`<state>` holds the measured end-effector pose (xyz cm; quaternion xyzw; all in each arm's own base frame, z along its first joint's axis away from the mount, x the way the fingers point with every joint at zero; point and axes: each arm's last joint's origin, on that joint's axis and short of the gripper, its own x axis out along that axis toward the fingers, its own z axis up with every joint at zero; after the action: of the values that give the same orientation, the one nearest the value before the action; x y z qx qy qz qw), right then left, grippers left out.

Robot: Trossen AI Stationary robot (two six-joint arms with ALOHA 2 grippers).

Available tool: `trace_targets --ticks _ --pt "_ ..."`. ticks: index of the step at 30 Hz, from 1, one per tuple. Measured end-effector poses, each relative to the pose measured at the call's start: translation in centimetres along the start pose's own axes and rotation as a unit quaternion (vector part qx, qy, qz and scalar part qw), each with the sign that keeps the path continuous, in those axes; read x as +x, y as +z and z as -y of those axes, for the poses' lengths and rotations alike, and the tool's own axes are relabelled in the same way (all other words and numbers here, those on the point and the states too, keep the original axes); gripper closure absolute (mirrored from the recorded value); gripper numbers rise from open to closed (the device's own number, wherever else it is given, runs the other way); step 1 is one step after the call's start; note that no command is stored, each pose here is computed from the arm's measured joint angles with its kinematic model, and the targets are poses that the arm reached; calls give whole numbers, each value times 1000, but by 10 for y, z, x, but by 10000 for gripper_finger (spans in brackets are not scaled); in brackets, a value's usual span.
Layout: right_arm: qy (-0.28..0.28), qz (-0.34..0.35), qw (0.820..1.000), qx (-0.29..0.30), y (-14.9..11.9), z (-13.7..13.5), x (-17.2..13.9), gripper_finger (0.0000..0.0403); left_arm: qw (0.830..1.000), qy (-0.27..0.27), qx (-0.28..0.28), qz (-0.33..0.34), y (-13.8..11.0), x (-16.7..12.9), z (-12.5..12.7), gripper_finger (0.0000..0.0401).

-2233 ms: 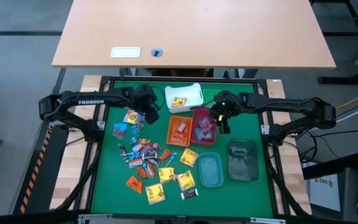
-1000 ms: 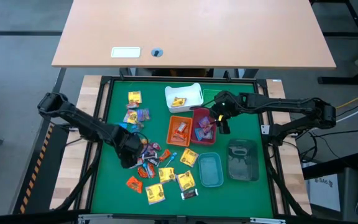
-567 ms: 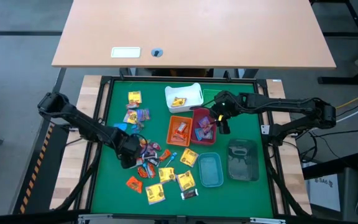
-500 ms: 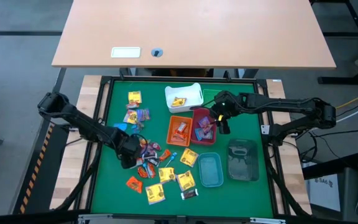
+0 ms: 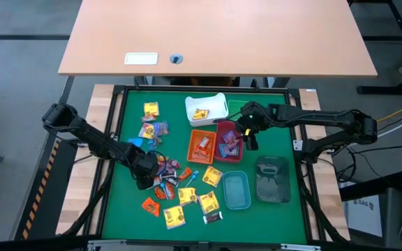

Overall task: Sort candy
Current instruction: Put the blue lollipop into the green basket

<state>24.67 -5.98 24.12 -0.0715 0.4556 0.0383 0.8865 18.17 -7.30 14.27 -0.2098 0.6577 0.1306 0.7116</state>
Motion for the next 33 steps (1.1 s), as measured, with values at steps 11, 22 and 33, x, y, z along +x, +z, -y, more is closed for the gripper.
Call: trace_targets --ticks 11,22,33 --pt "-2 5 1000 -1 1 0 0 207 1000 -16 1 19 14 -27 17 400" --pt "2 115 993 -21 20 5 -2 207 980 -14 9 200 63 -57 20 401" --pt "0 276 959 -66 48 10 -14 207 917 -16 53 396 116 -79 4 401"
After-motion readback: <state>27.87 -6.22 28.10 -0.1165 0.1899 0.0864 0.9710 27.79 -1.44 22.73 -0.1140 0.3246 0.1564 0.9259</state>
